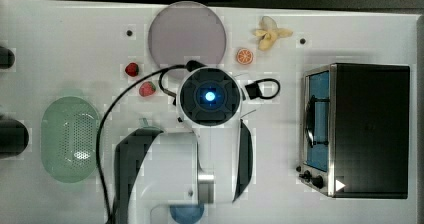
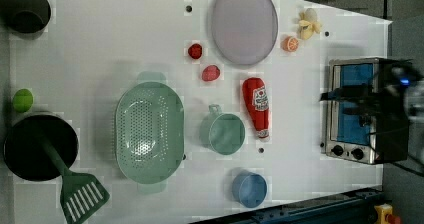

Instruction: Pick Ketchup from the table and place it in strainer.

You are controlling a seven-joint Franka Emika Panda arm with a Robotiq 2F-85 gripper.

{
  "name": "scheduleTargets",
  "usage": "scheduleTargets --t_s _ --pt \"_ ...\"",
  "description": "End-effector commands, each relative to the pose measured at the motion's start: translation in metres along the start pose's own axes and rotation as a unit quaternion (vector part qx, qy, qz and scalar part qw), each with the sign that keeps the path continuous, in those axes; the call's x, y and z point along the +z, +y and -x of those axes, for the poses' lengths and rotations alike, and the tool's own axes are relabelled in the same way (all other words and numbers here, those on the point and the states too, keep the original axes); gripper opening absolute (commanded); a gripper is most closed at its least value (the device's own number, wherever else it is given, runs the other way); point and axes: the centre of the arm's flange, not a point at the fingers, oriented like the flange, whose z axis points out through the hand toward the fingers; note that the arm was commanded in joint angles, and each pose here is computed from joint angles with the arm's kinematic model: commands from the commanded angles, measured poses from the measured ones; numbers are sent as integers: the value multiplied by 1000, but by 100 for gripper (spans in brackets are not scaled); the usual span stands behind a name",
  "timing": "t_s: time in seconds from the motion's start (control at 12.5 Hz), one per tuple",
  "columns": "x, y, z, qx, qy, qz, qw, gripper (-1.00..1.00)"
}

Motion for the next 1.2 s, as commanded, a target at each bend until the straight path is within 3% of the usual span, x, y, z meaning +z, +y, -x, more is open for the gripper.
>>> scheduleTargets --t_s 0.08,0.4,1.2 --pt "34 -5 -4 -154 16 -5 988 100" --pt "106 -12 0 -291 27 -11 956 100" --pt "232 -10 5 -285 1 -29 958 100"
